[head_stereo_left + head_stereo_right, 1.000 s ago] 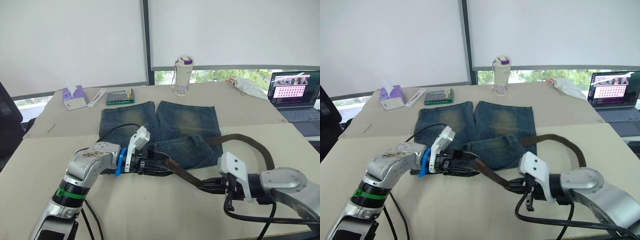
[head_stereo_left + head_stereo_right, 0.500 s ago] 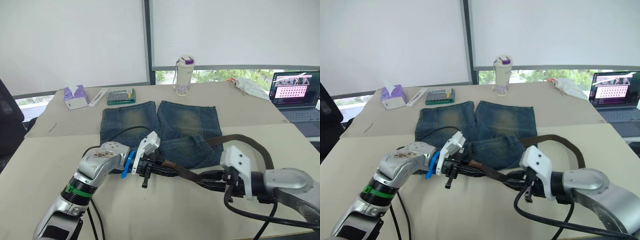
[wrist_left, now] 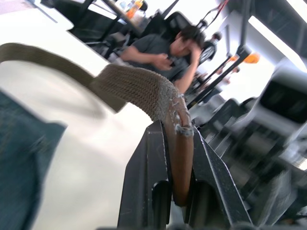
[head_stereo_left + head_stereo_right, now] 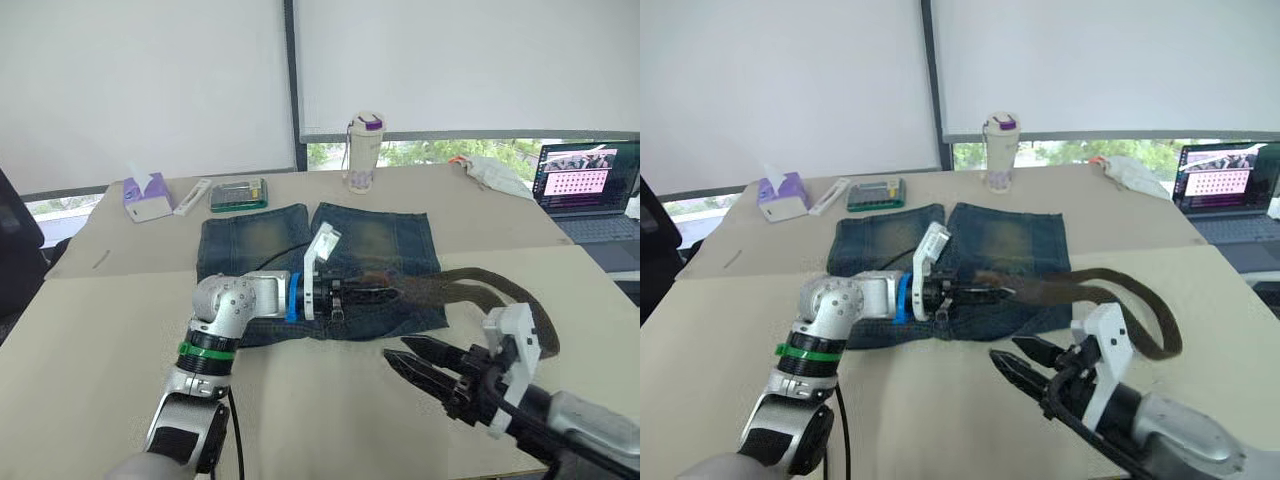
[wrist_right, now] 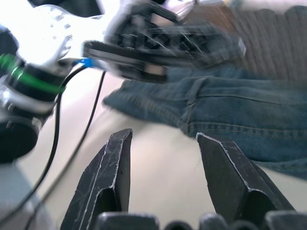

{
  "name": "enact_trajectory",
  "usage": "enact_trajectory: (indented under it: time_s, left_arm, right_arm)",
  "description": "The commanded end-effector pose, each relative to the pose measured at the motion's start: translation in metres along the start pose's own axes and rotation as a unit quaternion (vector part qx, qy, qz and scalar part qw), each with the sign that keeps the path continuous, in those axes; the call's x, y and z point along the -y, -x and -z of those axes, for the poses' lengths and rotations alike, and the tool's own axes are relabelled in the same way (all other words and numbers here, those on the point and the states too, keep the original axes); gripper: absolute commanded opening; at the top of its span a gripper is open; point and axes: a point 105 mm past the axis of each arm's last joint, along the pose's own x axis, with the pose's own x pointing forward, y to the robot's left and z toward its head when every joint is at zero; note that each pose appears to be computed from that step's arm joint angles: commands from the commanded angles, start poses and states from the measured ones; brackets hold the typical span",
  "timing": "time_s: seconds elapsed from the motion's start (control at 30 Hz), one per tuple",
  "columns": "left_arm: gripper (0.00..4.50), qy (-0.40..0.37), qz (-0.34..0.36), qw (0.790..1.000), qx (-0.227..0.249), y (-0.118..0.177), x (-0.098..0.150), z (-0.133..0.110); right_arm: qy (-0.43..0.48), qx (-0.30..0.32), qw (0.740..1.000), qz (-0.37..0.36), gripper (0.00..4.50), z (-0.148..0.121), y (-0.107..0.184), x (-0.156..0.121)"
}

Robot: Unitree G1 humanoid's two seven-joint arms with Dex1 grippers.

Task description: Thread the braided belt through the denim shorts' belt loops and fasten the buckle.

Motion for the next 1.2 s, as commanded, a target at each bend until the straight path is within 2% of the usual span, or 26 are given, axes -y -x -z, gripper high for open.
enact_trajectory:
  time_s: [0.03,0.17,0.43,0.47,0.53,1.07,1.2]
  left_arm:
    - [0.0,0.011,0.029,1.0,-0.003,0.004,0.014,-0.005]
    - [0.0,0.016,0.029,0.999,-0.013,0.007,0.016,-0.001]
    - [0.0,0.02,0.028,0.999,-0.011,0.014,0.022,0.0]
    - [0.0,0.021,0.028,0.999,-0.011,0.015,0.023,0.001]
    - [0.0,0.023,0.029,0.999,-0.012,0.016,0.023,0.003]
    - [0.0,0.041,0.035,0.998,-0.012,0.021,0.027,0.004]
    - [0.0,0.042,0.035,0.998,-0.012,0.022,0.026,0.003]
  right_arm:
    - [-0.021,0.051,0.998,0.017,2.41,-0.009,-0.008,0.002]
    - [-0.065,0.13,0.989,0.01,2.41,-0.031,-0.011,0.006]
    - [-0.096,0.189,0.977,-0.025,2.41,-0.053,-0.014,0.007]
    - [-0.099,0.194,0.976,-0.027,2.17,-0.056,-0.014,0.008]
    - [-0.096,0.19,0.977,-0.022,1.61,-0.056,-0.016,0.012]
    - [-0.119,0.212,0.969,-0.03,1.61,-0.063,-0.019,0.014]
    - [-0.12,0.214,0.969,-0.026,0.56,-0.063,-0.019,0.015]
